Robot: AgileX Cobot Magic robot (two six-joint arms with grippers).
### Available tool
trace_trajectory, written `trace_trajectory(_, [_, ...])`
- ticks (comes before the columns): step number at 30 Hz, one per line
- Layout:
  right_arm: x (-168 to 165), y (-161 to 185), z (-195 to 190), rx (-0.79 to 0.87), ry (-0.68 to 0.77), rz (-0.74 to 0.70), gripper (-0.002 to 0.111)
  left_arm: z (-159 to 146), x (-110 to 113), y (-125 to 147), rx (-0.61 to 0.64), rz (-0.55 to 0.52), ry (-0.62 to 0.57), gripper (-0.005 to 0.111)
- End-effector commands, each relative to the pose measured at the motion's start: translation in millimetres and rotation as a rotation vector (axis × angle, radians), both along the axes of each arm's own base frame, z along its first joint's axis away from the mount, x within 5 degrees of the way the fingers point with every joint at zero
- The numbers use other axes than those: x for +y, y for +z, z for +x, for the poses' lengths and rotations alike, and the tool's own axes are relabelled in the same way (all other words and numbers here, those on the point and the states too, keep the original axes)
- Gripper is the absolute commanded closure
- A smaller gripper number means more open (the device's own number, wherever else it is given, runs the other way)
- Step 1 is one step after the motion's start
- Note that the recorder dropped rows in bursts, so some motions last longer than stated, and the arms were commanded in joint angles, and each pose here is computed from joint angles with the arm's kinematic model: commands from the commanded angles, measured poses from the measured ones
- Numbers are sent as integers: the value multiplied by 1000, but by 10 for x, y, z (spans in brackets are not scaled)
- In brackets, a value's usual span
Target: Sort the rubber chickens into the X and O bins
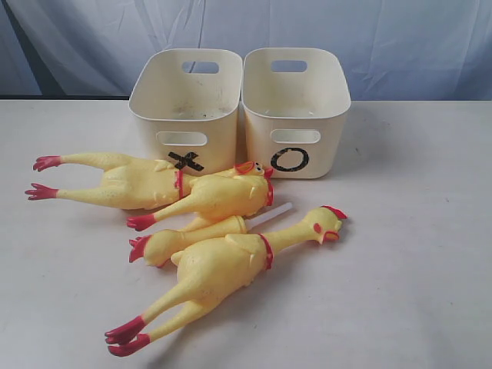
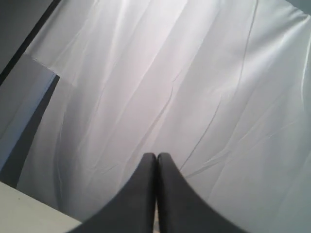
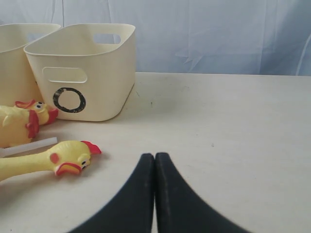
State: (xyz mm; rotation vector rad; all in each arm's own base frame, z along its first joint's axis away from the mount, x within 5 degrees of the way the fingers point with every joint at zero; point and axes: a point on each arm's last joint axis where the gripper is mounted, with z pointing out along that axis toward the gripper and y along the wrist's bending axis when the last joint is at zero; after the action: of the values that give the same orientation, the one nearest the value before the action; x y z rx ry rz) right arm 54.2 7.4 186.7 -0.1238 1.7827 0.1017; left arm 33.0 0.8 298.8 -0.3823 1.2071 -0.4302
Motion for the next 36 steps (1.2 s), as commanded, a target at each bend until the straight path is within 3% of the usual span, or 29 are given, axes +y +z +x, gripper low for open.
trace_trajectory(1, [-5, 2, -1, -13, -6, -4, 108, 62, -53, 125, 146, 151, -26, 107])
trace_trajectory(8, [-5, 2, -1, -13, -6, -4, 108, 255, -98, 301, 315, 343, -73, 107])
trace_trajectory(13, [-5, 2, -1, -13, -6, -4, 108, 436, -174, 385, 337, 351, -185, 107])
trace_trajectory(21, [-5, 2, -1, -13, -6, -4, 108, 796, -351, 232, 518, 470, -402, 107])
trace_trajectory(27, [-5, 2, -1, -13, -6, -4, 108, 1072, -446, 162, 637, 610, -484, 107])
trace_trajectory(36, [-5, 2, -1, -13, -6, -4, 108, 1416, -729, 37, 716, 776, -659, 107])
